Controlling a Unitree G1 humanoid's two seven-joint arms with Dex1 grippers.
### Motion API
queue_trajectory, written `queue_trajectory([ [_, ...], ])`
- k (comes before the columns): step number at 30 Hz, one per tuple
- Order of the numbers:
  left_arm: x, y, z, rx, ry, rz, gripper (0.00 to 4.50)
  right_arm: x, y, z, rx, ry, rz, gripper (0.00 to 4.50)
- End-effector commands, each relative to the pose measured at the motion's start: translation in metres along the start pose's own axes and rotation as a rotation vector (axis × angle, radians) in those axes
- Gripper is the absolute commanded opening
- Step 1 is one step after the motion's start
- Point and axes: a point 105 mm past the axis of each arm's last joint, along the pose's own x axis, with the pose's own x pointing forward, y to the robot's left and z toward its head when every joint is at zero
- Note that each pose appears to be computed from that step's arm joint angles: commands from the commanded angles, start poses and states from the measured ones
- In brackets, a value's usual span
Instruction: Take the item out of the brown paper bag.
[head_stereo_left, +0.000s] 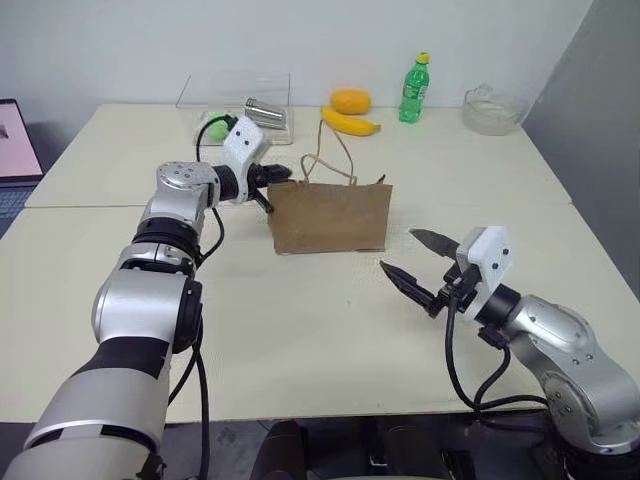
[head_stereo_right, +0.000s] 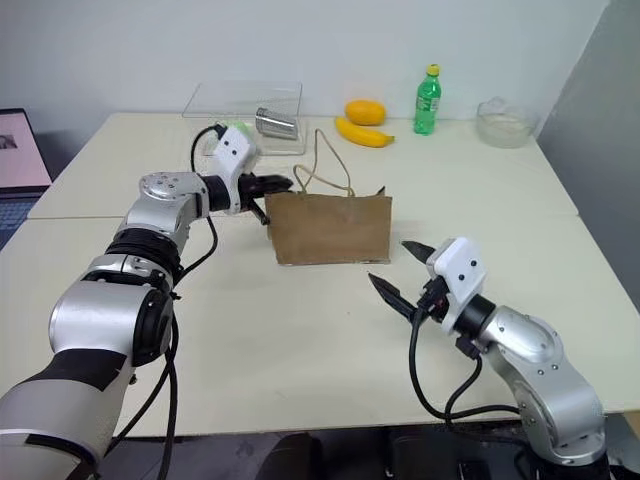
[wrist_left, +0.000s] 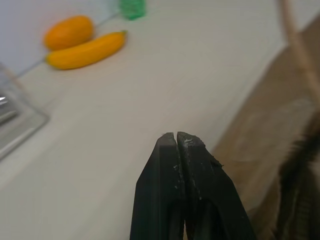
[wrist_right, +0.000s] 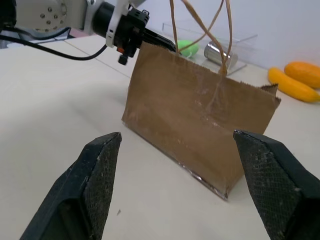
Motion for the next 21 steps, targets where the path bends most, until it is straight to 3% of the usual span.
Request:
queue_trajectory([
  [1, -0.008, -0.012, 0.017, 0.074, -0.008, -0.173, 0.04, -0.006, 0.002, 0.012, -0.024, -0.028, -0.002, 3.78],
  [9, -0.029, -0.054, -0.017, 0.152, 0.129, -0.531, 0.04, -0.015, 0.005, 0.011, -0.010, 0.006, 0.057, 3.78],
  [14, -0.041, -0.092, -0.028, 0.161, 0.130, -0.664, 0.04, -0.018, 0.011, 0.008, 0.009, 0.035, 0.115, 3.78],
  [18, -0.054, -0.118, -0.031, 0.154, 0.122, -0.727, 0.04, -0.019, 0.013, 0.006, 0.016, 0.045, 0.130, 3.78],
  [21, -0.058, -0.119, -0.026, 0.131, 0.107, -0.654, 0.04, -0.019, 0.014, 0.005, 0.012, 0.051, 0.137, 3.78],
])
